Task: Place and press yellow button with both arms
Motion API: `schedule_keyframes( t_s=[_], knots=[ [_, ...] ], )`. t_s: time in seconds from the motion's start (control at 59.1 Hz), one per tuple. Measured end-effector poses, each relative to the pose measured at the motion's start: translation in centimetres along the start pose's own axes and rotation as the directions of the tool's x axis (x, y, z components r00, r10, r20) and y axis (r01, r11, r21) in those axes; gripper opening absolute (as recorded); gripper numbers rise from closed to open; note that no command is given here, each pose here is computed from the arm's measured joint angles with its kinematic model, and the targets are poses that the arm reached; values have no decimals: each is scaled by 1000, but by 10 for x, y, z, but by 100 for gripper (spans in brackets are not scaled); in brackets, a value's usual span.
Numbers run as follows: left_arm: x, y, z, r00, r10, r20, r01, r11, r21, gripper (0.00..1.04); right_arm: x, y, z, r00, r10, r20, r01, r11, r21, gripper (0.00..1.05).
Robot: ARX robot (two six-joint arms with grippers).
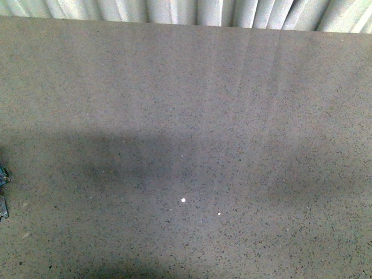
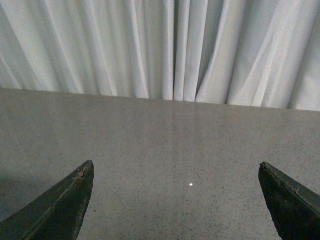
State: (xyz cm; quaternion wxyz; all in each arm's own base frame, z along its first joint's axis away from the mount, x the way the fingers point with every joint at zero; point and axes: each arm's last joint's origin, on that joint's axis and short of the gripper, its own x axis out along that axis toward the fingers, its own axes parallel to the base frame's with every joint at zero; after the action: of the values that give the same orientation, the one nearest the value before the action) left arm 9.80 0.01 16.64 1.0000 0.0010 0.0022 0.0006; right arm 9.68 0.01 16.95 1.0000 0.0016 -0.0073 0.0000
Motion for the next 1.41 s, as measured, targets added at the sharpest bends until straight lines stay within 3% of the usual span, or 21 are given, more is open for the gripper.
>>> schedule_keyframes(
  t_s=[1.033, 1.084, 1.151, 1.202, 1.287, 1.405],
  knots=[
    [0, 0, 0, 1000, 0, 0, 0, 1000, 0, 96, 0, 0, 0, 1000, 0, 0, 0, 1000, 0, 96],
    [0, 0, -1, 993, -66, -94, 69, 997, 26, 96, 0, 0, 0, 1000, -1, 0, 1, 1000, 0, 96],
    [3, 2, 3, 921, -176, -347, 194, 981, 16, 96, 0, 0, 0, 1000, 3, -1, -3, 1000, 0, 96],
    [10, 5, 3, 880, -187, -436, 213, 977, 12, 96, 0, 0, 0, 1000, 3, 0, -3, 1000, 0, 96],
    [23, 10, 3, 870, -168, -463, 223, 973, 65, 96, 0, 0, 0, 1000, 2, 0, -2, 1000, 0, 96],
    [50, 28, 9, 891, -109, -440, 180, 976, 123, 96, 0, 0, 0, 1000, 2, 0, -2, 1000, 0, 96]
  ],
)
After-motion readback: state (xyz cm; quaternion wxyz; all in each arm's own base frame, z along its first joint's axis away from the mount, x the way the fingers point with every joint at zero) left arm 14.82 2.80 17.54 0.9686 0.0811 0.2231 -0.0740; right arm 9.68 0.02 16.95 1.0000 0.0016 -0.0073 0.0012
